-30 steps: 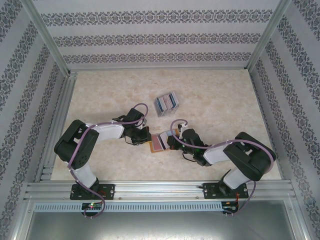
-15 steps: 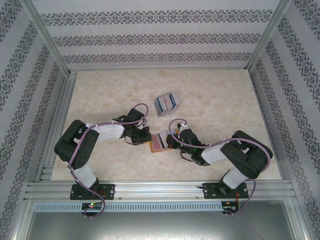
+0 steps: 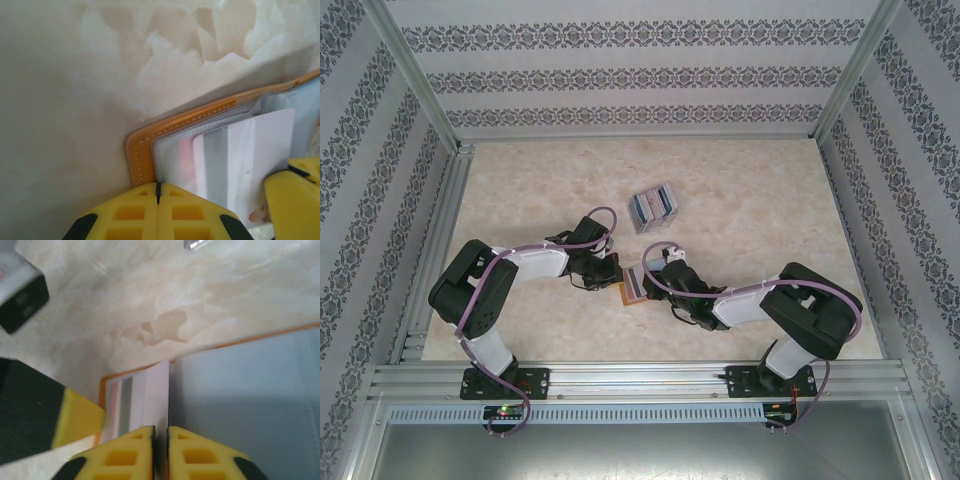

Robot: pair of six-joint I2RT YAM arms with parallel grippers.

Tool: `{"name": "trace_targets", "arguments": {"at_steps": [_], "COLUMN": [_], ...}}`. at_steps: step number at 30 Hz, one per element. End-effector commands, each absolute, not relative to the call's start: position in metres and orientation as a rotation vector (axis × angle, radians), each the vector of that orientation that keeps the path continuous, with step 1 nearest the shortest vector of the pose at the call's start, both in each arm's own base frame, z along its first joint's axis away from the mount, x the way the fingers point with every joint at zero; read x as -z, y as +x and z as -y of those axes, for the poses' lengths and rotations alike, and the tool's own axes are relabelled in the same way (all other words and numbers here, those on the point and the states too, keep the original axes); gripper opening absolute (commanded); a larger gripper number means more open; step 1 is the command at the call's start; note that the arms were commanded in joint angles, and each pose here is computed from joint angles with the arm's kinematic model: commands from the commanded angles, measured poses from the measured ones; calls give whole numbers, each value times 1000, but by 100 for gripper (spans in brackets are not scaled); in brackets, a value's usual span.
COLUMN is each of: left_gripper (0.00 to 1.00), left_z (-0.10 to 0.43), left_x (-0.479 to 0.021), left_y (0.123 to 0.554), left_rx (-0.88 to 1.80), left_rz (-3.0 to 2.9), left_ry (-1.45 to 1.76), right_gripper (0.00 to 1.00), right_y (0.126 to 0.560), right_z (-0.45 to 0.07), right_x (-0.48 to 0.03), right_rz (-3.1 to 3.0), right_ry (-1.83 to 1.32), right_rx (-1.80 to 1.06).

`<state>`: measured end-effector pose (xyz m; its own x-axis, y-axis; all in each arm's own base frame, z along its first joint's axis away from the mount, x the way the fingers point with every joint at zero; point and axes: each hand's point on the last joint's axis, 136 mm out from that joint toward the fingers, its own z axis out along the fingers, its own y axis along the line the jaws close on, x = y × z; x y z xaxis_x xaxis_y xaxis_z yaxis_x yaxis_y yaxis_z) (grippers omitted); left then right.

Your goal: Put the credit cards into the card holder

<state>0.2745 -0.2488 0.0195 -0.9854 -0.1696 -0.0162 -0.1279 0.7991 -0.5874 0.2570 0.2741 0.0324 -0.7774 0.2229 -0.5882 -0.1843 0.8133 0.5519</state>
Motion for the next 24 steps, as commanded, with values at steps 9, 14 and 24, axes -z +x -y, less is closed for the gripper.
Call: {"name": "trace_targets", "arguments": {"at_steps": [9,14,24], "left_gripper": [3,3,2], "left_z": [235,233,231], "left_x": [6,-5,0], "left_y": [255,259,254], "left_rx": [782,758,755], "left_rz": [-3020,-2993,-3008], "left_ry": [-285,-266,-260], "right_gripper": [45,30,5], "right_y": [239,242,247], "right_z": [-257,-251,-277], "right_x": [-43,-62,-34], "right_rz": [-2432,-2422,-2584], "right_ry": [-114,-139,-184], "right_rx": [-670,-697,-819]}}
